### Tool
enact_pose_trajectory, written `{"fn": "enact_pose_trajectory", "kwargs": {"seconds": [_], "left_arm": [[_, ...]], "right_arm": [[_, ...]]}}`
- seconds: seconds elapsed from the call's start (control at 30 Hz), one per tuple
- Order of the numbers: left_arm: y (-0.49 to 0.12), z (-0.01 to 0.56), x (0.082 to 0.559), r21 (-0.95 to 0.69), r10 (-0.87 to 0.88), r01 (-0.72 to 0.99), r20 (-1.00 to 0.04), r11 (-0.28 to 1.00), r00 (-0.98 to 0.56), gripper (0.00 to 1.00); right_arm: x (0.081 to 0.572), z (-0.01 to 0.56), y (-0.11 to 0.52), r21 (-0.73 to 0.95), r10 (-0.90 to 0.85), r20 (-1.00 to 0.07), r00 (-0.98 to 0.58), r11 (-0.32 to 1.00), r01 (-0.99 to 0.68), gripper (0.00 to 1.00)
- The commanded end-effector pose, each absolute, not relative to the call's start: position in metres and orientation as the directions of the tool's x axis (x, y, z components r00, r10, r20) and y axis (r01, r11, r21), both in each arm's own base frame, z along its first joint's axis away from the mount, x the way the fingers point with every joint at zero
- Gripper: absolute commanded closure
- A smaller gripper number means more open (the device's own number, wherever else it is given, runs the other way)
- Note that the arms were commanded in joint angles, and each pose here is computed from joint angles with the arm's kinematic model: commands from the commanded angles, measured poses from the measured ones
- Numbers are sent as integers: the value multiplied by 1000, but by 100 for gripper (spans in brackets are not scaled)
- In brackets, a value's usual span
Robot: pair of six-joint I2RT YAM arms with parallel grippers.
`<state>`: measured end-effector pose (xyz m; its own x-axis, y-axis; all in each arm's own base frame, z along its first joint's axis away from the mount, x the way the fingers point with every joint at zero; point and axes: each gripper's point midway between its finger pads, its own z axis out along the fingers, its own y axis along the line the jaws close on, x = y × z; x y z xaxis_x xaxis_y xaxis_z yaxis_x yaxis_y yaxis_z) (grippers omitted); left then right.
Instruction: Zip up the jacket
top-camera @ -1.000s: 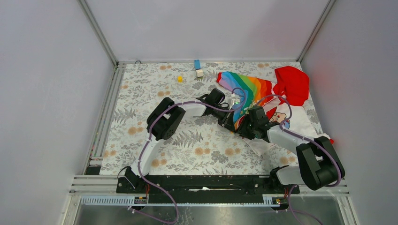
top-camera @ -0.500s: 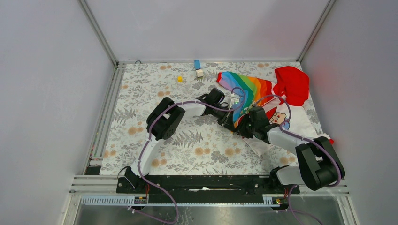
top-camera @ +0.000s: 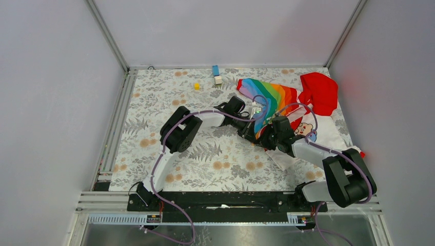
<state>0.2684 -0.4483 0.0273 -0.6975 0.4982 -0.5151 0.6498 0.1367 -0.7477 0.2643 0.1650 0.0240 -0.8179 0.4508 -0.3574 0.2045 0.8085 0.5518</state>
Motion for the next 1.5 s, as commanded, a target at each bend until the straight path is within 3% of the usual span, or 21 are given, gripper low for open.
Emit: {"fn": "enact_pose_trajectory", "kwargs": {"seconds": [0.0,0.2,0.33,0.5,0.67,0.83,1.03,1.33,1.47], "left_arm": [[-449,18,267,-746,508,652,-514,133,-691,100],[-449,18,266,-748,510,651,-512,131,-691,100],[-449,17,266,-746,511,652,-511,135,-691,100],[-449,14,268,-739,513,655,-506,156,-693,100],[-450,9,267,-725,524,666,-504,175,-686,100],[-452,9,262,-715,534,677,-509,173,-675,100],[-451,8,262,-710,532,680,-509,185,-677,100],[-456,0,255,-684,543,697,-509,215,-668,100],[-455,-7,257,-675,543,695,-497,249,-677,100]], "right_arm": [[271,23,160,543,471,-378,-797,810,220,80],[272,22,159,549,498,-374,-782,799,246,82],[276,28,164,585,529,-366,-765,771,253,99],[280,48,154,575,590,-371,-717,752,321,100],[277,59,158,573,688,-228,-689,667,476,100],[281,54,172,530,764,35,-644,532,660,100],[300,58,164,584,876,215,-431,239,776,100],[340,72,152,632,871,467,-154,-207,747,100],[354,90,135,656,875,478,-74,-300,693,100]]}}
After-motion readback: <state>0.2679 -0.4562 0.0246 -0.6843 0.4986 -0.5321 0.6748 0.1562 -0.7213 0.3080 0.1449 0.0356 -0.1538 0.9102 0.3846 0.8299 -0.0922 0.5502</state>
